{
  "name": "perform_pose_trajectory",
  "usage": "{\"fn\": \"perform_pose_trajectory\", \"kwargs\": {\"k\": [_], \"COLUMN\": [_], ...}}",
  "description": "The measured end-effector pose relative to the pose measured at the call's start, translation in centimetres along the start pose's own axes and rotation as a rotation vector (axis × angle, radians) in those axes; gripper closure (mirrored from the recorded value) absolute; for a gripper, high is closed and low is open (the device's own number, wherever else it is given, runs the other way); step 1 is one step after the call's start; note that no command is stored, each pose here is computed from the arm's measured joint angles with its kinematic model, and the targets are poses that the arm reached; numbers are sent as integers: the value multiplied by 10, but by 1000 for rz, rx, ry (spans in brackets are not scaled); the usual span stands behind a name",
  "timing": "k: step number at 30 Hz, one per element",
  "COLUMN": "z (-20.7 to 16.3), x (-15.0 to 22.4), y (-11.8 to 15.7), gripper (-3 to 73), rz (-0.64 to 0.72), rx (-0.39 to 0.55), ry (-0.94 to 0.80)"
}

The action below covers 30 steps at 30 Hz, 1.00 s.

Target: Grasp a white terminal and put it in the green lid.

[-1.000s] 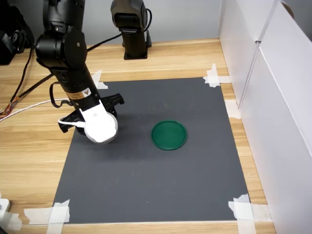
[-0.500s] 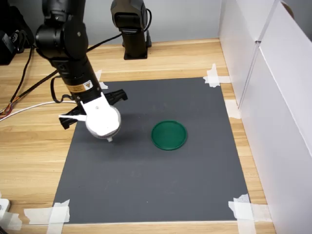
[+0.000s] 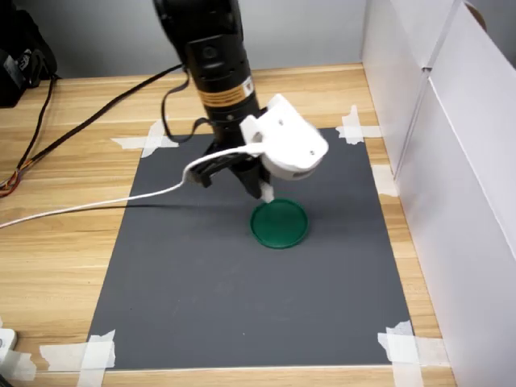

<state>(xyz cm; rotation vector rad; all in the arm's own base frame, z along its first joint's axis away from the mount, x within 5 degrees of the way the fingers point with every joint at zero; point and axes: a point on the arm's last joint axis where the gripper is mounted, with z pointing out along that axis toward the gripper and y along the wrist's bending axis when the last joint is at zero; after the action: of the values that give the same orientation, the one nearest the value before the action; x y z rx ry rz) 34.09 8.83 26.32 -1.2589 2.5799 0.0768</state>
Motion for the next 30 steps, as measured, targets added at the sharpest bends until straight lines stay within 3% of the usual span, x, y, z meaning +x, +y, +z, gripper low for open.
{"fn": "perform_pose_trajectory", "kwargs": {"k": [6,24,30], "z": [18,63,67], "x": [-14,-12,-11], "y": [17,8,8], "gripper": [599,599,539], "rz": [-44,-72,-93], "rx": [-1,9,-5], "ry": [65,183,200]}}
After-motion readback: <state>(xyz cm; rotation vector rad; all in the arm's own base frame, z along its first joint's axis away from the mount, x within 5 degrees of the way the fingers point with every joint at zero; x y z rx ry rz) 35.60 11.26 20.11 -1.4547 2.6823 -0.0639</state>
